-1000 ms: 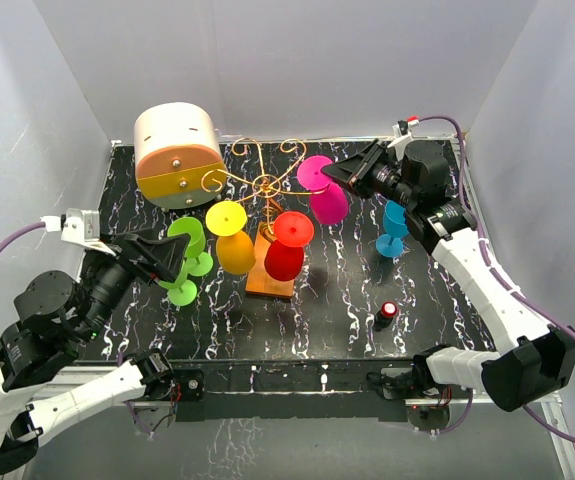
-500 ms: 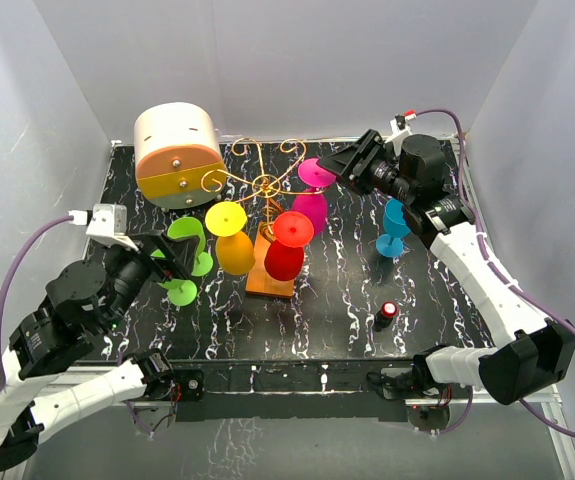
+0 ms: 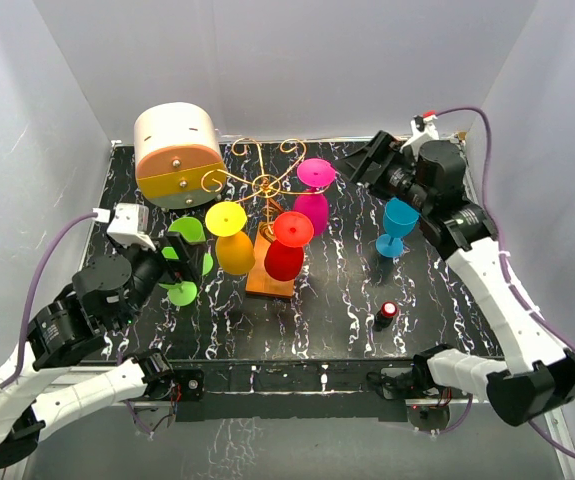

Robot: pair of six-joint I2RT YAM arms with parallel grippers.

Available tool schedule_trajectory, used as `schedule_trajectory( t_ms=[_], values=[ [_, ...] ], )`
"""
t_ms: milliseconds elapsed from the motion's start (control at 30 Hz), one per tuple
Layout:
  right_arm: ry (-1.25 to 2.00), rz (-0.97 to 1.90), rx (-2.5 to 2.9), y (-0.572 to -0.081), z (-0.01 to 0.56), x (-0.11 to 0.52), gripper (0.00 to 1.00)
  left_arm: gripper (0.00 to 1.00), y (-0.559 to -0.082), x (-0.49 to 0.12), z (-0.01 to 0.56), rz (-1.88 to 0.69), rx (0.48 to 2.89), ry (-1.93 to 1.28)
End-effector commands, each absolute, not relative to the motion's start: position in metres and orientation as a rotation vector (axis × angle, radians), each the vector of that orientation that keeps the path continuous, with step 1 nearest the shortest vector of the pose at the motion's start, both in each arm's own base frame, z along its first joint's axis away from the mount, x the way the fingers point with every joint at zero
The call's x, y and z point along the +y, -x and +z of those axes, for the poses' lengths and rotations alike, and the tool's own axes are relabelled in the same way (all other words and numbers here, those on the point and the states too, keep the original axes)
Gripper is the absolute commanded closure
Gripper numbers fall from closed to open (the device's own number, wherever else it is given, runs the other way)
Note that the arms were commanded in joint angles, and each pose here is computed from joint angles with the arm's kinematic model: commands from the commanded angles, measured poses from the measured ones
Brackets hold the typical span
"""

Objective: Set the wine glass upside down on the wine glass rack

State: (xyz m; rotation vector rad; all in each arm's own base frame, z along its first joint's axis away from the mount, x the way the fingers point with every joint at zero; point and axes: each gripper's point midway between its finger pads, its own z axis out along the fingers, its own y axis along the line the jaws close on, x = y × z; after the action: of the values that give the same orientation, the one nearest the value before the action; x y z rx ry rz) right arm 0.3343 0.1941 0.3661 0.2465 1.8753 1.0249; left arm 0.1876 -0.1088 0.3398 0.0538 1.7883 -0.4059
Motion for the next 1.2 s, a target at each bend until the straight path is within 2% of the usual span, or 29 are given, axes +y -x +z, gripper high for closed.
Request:
schedule_trajectory(
  t_ms=[0,200,300,400,500,533,800,933,1167],
  values=[
    [-0.217,0.693,1.791,-0.326,0.390,0.142,0.23,0.12,-0.187,-0.105,0.330,-0.374,1.808,-0.056],
    [-0.349,0.371,1.873,-0.327,0.354,0.092,0.25,0.09,-0.187,-0.102,0.337,-0.395,1.770,-0.034],
    [-0.407,0.260,1.906,-0.331,0.335,0.076,0.26,0.02,-0.187,-0.100,0.340,-0.395,1.760,-0.023],
    [-0.430,0.176,1.939,-0.335,0.312,0.065,0.27,0.01,-0.186,-0.099,0.340,-0.395,1.761,-0.023],
    [-0.399,0.136,2.004,-0.338,0.287,0.063,0.42,0.01,-0.185,-0.098,0.338,-0.397,1.766,-0.027],
    [-0.377,0.131,2.037,-0.339,0.277,0.065,0.44,0.01,-0.184,-0.098,0.338,-0.399,1.766,-0.028],
    [-0.278,0.082,2.182,-0.357,0.229,0.070,0.47,0.01,-0.180,-0.096,0.340,-0.433,1.757,-0.013],
    [-0.254,0.022,2.216,-0.363,0.215,0.065,0.56,0.01,-0.180,-0.090,0.344,-0.427,1.741,0.007],
    [-0.248,-0.037,2.291,-0.364,0.185,0.062,0.64,0.01,-0.179,-0.084,0.351,-0.415,1.723,0.017]
  ],
)
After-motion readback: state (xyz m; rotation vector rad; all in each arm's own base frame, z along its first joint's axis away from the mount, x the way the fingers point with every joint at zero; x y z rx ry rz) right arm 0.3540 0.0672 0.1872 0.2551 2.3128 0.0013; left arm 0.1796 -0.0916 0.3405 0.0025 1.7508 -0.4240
